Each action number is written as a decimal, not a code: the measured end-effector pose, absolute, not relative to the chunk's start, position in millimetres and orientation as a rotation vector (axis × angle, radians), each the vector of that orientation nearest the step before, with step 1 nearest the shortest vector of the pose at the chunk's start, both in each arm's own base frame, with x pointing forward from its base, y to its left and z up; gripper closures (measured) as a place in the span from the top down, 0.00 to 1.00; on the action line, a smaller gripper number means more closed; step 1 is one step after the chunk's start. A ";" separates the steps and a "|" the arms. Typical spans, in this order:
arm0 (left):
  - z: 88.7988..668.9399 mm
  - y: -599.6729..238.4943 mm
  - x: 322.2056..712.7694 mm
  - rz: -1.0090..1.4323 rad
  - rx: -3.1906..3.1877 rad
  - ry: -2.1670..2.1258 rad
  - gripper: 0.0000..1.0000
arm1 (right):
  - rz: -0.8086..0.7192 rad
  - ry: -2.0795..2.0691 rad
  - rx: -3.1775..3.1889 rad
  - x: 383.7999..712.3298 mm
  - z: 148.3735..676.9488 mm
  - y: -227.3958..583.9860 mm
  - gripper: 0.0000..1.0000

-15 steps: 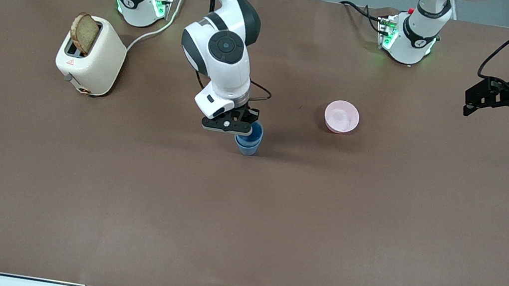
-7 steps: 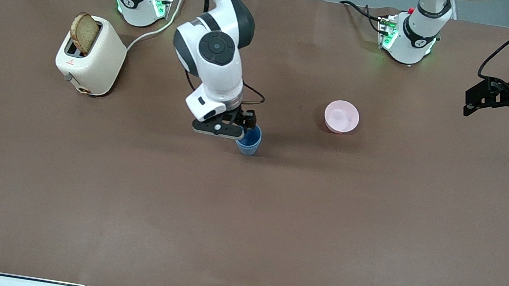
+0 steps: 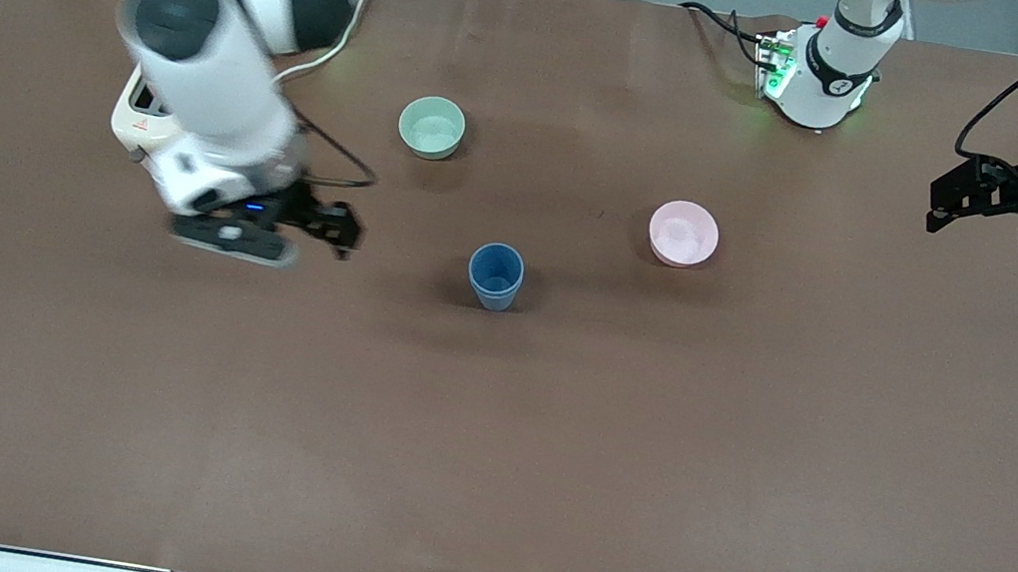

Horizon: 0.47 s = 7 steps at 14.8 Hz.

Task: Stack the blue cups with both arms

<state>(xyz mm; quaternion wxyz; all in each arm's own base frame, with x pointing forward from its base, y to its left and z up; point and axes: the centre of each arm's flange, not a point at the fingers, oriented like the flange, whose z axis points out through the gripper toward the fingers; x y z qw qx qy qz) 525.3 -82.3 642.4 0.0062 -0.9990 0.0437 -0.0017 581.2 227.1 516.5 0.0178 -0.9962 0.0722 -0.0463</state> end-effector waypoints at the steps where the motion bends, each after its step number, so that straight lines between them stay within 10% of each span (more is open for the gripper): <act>1: 642.3 -82.3 525.3 -0.005 -3.126 0.137 1.00 | -0.154 0.238 -3.095 586.7 530.3 191.6 1.00; 7: 642.2 -82.1 525.4 -0.005 -3.126 0.136 1.00 | -0.125 0.238 -3.126 590.1 571.5 20.7 1.00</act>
